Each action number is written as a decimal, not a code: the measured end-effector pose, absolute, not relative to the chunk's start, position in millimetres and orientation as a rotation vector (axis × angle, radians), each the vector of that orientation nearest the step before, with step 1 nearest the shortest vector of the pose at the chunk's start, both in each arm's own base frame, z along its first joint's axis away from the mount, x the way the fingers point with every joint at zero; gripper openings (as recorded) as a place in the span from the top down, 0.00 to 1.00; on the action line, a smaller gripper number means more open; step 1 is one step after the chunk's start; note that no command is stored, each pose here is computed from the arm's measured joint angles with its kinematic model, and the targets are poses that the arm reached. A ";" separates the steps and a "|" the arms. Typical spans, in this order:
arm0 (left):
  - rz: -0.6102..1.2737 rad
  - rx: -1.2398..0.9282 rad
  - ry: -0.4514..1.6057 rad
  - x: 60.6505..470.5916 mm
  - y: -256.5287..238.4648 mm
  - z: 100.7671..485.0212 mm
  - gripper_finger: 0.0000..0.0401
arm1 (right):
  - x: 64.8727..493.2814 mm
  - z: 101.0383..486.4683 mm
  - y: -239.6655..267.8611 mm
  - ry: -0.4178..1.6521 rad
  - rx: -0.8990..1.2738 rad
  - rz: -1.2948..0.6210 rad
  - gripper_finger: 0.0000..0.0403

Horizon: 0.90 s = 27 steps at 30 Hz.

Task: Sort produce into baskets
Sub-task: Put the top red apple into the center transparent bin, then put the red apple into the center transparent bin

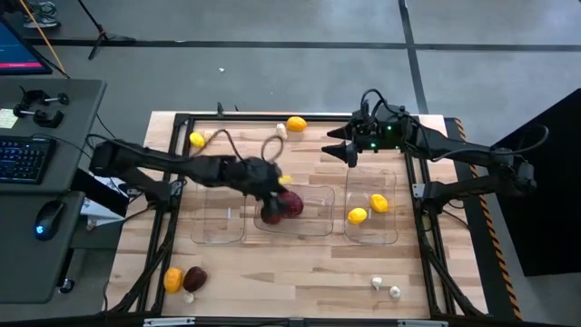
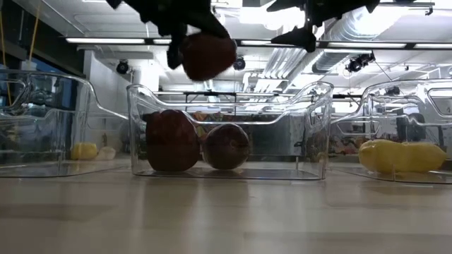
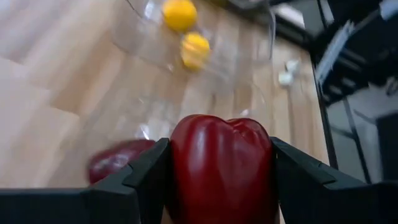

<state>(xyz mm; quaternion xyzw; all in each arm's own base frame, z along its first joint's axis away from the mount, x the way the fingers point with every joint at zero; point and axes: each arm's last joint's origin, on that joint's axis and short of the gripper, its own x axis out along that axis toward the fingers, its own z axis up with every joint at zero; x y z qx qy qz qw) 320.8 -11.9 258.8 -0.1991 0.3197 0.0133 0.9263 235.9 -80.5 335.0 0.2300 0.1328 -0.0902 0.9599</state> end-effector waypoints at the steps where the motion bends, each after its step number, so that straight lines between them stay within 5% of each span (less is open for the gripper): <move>1: 0.023 -0.414 0.674 324.9 -12.5 252.2 0.48 | 235.8 334.8 -80.5 0.272 0.461 -0.182 0.12; 13: -0.048 -0.636 0.602 351.0 -25.0 236.1 0.34 | 234.3 330.0 -78.9 0.333 0.417 -0.146 0.12; 27: -0.096 -0.608 0.593 343.6 -8.1 247.8 0.34 | 235.8 351.3 -69.1 0.176 0.489 0.091 0.12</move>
